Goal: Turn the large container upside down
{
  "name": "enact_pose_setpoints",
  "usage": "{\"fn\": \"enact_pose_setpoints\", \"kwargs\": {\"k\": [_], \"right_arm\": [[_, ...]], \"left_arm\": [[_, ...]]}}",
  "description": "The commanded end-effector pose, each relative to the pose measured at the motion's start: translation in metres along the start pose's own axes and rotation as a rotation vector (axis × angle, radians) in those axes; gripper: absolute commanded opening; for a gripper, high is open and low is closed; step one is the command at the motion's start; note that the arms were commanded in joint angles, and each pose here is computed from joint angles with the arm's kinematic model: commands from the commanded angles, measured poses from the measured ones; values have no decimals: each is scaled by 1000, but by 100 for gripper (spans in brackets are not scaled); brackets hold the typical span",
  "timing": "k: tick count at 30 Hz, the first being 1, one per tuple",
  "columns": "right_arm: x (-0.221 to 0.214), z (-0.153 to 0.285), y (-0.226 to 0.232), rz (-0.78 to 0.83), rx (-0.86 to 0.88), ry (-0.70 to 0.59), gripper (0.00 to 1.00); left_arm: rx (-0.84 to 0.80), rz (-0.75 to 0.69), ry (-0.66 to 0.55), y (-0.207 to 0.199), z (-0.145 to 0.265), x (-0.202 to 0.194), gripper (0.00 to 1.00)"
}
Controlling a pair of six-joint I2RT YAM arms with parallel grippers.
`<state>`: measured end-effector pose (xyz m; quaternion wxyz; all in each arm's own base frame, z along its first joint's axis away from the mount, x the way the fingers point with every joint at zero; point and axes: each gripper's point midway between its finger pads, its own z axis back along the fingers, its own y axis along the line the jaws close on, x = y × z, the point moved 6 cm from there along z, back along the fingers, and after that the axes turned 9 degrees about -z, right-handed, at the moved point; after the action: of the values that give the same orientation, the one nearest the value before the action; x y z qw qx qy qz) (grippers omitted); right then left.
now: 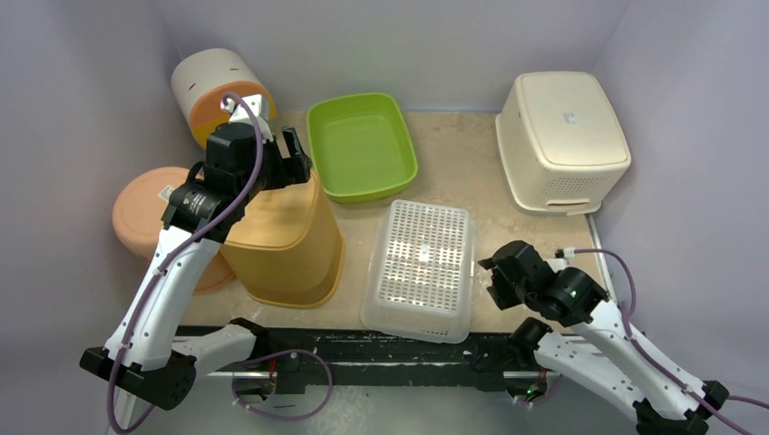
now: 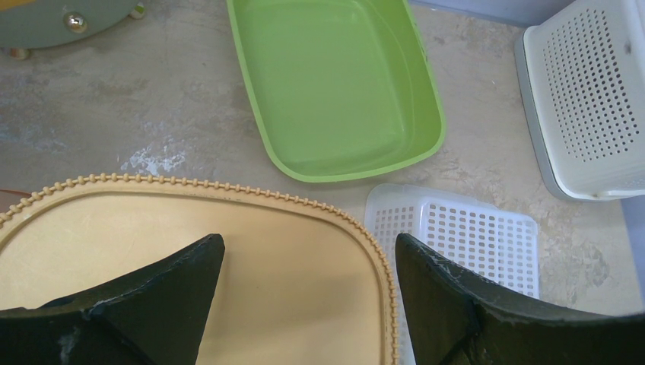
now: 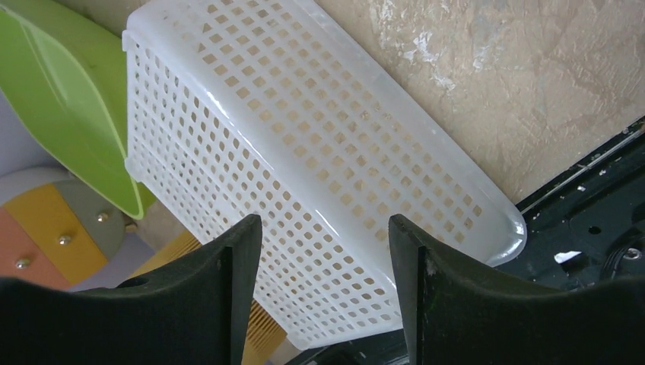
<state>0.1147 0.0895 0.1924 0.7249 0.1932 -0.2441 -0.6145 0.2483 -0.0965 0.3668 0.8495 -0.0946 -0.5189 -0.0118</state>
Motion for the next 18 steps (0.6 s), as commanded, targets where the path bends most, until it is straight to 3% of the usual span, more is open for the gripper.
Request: {"fn": "enact_pose_setpoints", "kwargs": {"k": [1,8,11,14,18], "right_arm": [[5,5,11,82,35,-55,65],[-11,17,102,456,203,-196,67],[-24,23,154,590,290,-260,73],[-31,21,202,659,359,-330,79],[-28,-12,247,701,415,-280,77]], "left_arm": [[-19,-2,-42,-3,3,6,80],[-11,-11,-38,-1,4,6,80],[-10,-10,-47,-1,5,8,80],[-15,-3,-54,-3,5,11,80],[-16,6,-70,-4,6,16,80]]}}
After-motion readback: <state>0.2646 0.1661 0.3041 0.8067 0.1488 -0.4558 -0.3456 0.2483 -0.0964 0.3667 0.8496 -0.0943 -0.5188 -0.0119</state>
